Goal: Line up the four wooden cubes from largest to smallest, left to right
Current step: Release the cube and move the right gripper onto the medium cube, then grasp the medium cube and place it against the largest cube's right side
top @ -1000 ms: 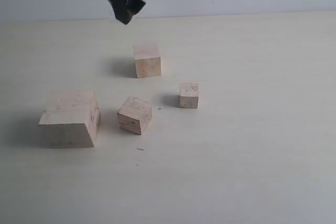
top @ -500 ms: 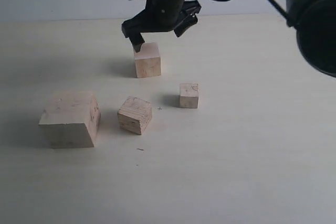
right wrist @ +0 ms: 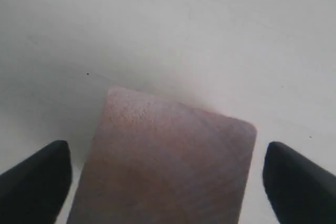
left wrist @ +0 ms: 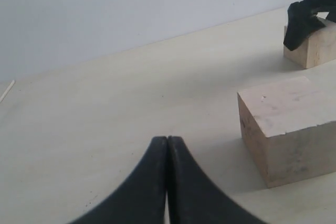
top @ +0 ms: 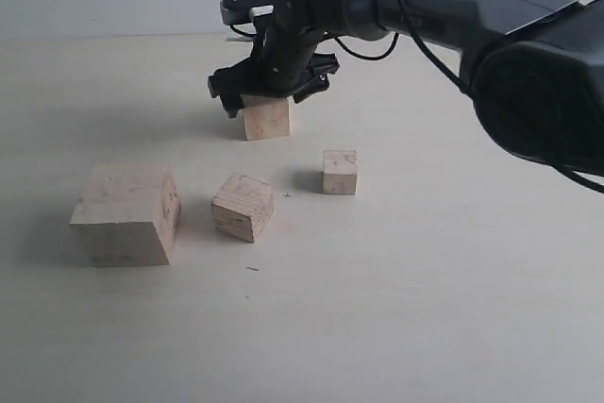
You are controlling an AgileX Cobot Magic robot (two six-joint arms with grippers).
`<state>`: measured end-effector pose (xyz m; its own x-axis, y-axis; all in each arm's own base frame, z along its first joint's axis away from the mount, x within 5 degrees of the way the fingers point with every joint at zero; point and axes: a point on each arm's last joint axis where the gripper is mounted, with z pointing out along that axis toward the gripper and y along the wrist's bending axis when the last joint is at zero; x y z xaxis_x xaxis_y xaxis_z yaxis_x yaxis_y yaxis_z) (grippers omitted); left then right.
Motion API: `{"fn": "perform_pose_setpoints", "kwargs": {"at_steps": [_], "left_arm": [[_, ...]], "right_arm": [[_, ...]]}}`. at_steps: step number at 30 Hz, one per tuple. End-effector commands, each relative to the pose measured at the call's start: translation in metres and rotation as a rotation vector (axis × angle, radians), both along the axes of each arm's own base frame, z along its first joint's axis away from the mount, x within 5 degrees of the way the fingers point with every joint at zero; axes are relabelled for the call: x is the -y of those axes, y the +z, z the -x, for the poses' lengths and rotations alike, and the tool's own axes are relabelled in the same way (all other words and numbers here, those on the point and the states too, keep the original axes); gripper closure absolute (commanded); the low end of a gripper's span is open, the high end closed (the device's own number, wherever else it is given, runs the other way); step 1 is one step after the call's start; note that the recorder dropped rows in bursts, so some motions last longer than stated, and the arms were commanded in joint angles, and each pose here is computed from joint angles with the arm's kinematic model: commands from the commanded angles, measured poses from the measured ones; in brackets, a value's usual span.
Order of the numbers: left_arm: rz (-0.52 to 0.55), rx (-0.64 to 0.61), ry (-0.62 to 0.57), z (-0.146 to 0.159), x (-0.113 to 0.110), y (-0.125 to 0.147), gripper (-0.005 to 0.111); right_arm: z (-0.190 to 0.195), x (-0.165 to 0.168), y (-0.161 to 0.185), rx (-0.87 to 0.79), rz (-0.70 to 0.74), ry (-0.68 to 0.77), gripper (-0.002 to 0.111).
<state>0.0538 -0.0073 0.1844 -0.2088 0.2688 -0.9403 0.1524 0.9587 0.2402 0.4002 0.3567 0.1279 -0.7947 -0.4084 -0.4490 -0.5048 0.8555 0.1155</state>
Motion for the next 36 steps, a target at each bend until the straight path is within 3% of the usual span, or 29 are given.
{"fn": "perform_pose_setpoints", "kwargs": {"at_steps": [1,2,6,8,10,13,16,22,29,36], "left_arm": [[0.009,0.009,0.003,0.000,0.000,0.000,0.107],[0.009,0.009,0.003,0.000,0.000,0.000,0.107],[0.009,0.009,0.003,0.000,0.000,0.000,0.107],[0.009,0.009,0.003,0.000,0.000,0.000,0.107],[0.009,0.009,0.003,0.000,0.000,0.000,0.107],[0.009,0.009,0.003,0.000,0.000,0.000,0.107],[0.009,0.009,0.003,0.000,0.000,0.000,0.107],[0.009,0.009,0.003,0.000,0.000,0.000,0.107],[0.009,0.009,0.003,0.000,0.000,0.000,0.107],[0.009,0.009,0.003,0.000,0.000,0.000,0.107]], "right_arm": [[-0.002,0.003,0.015,0.035,0.001,0.030,0.087],[-0.001,0.004,0.026,0.046,0.005,0.051,0.107],[0.034,0.021,0.143,0.121,-0.008,0.265,0.108],[0.065,0.020,0.180,0.103,-0.093,0.478,0.108],[0.099,0.012,0.187,0.067,-0.207,0.739,0.108],[0.139,0.002,0.149,-0.029,-0.193,1.014,0.108],[0.158,0.000,0.114,-0.105,-0.134,1.087,0.108],[0.171,0.011,0.073,-0.212,-0.090,1.076,0.108],[0.155,0.007,0.030,-0.099,-0.023,1.006,0.108],[0.130,0.011,0.004,0.056,0.189,0.930,0.108]]}}
